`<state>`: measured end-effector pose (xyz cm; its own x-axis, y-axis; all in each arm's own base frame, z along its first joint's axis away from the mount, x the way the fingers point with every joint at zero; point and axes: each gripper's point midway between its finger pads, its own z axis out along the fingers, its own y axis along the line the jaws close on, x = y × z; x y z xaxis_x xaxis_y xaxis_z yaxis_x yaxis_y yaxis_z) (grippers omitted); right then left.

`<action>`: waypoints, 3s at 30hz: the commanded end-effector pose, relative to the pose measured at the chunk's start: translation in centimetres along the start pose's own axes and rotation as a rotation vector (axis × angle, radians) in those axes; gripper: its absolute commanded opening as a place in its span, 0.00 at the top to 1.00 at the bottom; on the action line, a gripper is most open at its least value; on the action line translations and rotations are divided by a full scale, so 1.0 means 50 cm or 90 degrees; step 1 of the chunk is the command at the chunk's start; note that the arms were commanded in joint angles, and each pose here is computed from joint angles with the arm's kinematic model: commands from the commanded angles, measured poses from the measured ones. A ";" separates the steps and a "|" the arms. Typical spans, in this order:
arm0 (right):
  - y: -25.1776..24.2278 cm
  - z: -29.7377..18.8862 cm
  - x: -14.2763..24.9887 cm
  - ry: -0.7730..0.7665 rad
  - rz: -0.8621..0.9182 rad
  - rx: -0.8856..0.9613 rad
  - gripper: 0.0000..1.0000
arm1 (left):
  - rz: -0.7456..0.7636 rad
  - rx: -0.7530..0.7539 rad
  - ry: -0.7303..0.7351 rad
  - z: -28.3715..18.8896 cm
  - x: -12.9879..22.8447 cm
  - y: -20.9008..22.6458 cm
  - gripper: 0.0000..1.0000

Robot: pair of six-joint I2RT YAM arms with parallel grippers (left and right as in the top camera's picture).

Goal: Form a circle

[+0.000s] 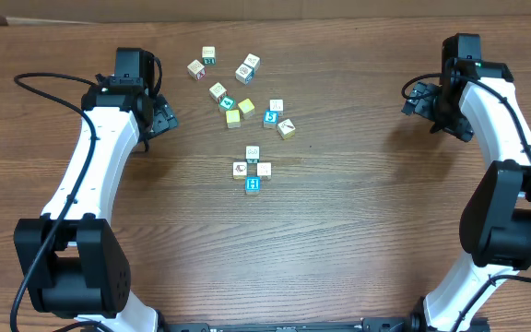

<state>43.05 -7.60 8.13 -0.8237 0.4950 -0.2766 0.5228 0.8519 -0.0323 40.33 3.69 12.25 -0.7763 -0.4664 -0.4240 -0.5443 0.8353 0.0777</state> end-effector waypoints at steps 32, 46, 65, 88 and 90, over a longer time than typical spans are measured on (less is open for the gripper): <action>0.000 -0.030 -0.023 -0.030 0.005 -0.006 0.00 | 0.001 0.000 -0.019 -0.017 -0.015 0.002 0.00; 0.000 -0.030 -0.023 -0.030 0.005 -0.006 0.00 | 0.001 0.000 -0.019 -0.017 -0.015 0.002 0.00; 0.000 -0.030 -0.023 -0.030 0.005 -0.006 0.00 | -0.012 0.022 -0.053 -0.079 -0.001 0.033 0.00; 0.000 -0.030 -0.023 -0.030 0.005 -0.006 0.00 | -0.019 0.033 -0.071 -0.123 0.214 0.181 0.00; 0.000 -0.030 -0.023 -0.030 0.005 -0.006 0.00 | -0.017 0.029 -0.065 -0.117 0.226 0.185 0.00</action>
<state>43.06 -7.60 8.13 -0.8236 0.4950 -0.2769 0.5228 0.8519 -0.0321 25.48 4.26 14.11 -0.7158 -0.4686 -0.5176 -0.5496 0.8354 0.0038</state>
